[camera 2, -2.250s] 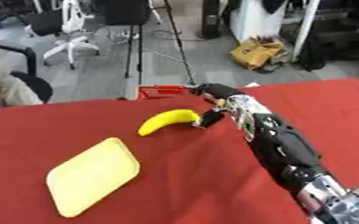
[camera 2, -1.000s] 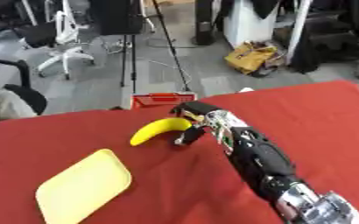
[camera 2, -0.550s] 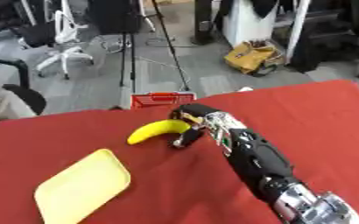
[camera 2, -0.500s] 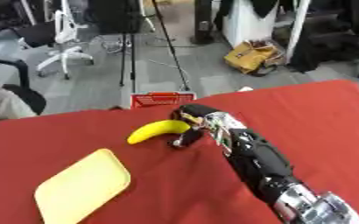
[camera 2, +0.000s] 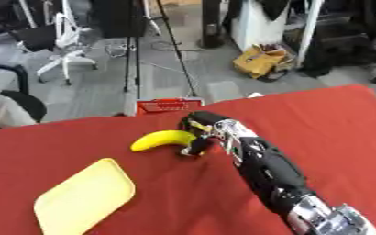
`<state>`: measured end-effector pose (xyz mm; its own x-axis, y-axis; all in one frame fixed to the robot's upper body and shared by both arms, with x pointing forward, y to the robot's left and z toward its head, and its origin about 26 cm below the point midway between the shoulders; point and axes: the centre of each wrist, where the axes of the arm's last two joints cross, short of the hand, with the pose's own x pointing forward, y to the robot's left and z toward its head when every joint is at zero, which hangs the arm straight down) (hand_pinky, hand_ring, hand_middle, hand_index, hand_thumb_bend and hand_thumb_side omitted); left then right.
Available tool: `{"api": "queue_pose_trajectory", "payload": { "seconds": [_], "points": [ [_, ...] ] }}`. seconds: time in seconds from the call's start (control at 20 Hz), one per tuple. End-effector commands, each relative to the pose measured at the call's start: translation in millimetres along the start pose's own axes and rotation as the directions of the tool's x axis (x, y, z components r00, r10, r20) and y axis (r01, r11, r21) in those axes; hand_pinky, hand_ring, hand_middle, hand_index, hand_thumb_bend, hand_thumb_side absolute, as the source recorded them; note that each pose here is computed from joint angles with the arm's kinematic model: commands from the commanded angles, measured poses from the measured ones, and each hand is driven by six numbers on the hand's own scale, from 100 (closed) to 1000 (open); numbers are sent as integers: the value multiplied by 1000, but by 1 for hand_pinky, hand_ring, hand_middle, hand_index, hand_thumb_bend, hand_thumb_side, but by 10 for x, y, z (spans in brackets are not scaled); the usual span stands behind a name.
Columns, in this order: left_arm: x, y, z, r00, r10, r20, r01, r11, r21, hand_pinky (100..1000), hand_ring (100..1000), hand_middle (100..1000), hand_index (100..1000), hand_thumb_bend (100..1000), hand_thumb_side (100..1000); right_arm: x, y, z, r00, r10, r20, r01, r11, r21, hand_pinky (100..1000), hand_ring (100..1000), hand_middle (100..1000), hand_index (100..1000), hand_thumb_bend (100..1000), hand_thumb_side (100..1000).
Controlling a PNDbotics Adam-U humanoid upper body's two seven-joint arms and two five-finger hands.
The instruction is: Pick up objects on the table and place them in the box.
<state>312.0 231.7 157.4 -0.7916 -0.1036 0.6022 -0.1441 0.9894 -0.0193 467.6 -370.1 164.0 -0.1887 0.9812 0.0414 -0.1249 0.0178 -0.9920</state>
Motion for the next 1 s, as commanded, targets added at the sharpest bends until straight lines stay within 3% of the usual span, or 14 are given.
{"api": "queue_pose_trajectory", "payload": {
  "seconds": [0.05, 0.1, 0.15, 0.25, 0.3, 0.35, 0.7, 1.0],
  "points": [
    [40, -2, -55, 1000, 5, 26, -5, 1000, -4, 645, 742, 800, 849, 1000, 501, -4, -99, 7, 1000, 19, -9, -20, 999, -33, 570, 517, 591, 755, 469, 372],
    [40, -2, -55, 1000, 5, 26, -5, 1000, -4, 645, 742, 800, 849, 1000, 501, -1, -95, 6, 1000, 21, -11, -21, 999, -36, 570, 517, 591, 755, 469, 372],
    [40, -3, -55, 1000, 6, 27, -6, 1000, -3, 645, 742, 800, 850, 1000, 506, 5, -93, 4, 1000, 22, -9, -22, 999, -41, 468, 439, 544, 705, 307, 332],
    [41, -3, -55, 1000, 7, 28, -7, 1000, -2, 645, 742, 800, 849, 1000, 508, 11, -80, 4, 1000, 22, -7, -23, 999, -43, 403, 377, 506, 663, 253, 305],
    [41, -3, -55, 1000, 7, 28, -7, 1000, -2, 645, 742, 800, 849, 1000, 508, 12, -75, 4, 1000, 22, -5, -22, 999, -41, 403, 377, 506, 663, 253, 305],
    [41, -3, -55, 1000, 7, 28, -7, 1000, -1, 646, 742, 800, 849, 1000, 513, 15, -67, 4, 1000, 22, -2, -22, 999, -38, 349, 320, 466, 613, 244, 298],
    [40, -1, -52, 1000, 5, 29, -5, 1000, -3, 646, 743, 800, 850, 1000, 518, 52, -63, 10, 999, 5, 37, -4, 999, -35, 328, 298, 441, 585, 289, 307],
    [38, 2, -46, 1000, -1, 28, 1, 1000, -6, 647, 744, 801, 851, 1000, 522, 250, -257, 26, 990, -16, 138, 29, 995, -93, 328, 287, 432, 580, 346, 323]
  ]
}}
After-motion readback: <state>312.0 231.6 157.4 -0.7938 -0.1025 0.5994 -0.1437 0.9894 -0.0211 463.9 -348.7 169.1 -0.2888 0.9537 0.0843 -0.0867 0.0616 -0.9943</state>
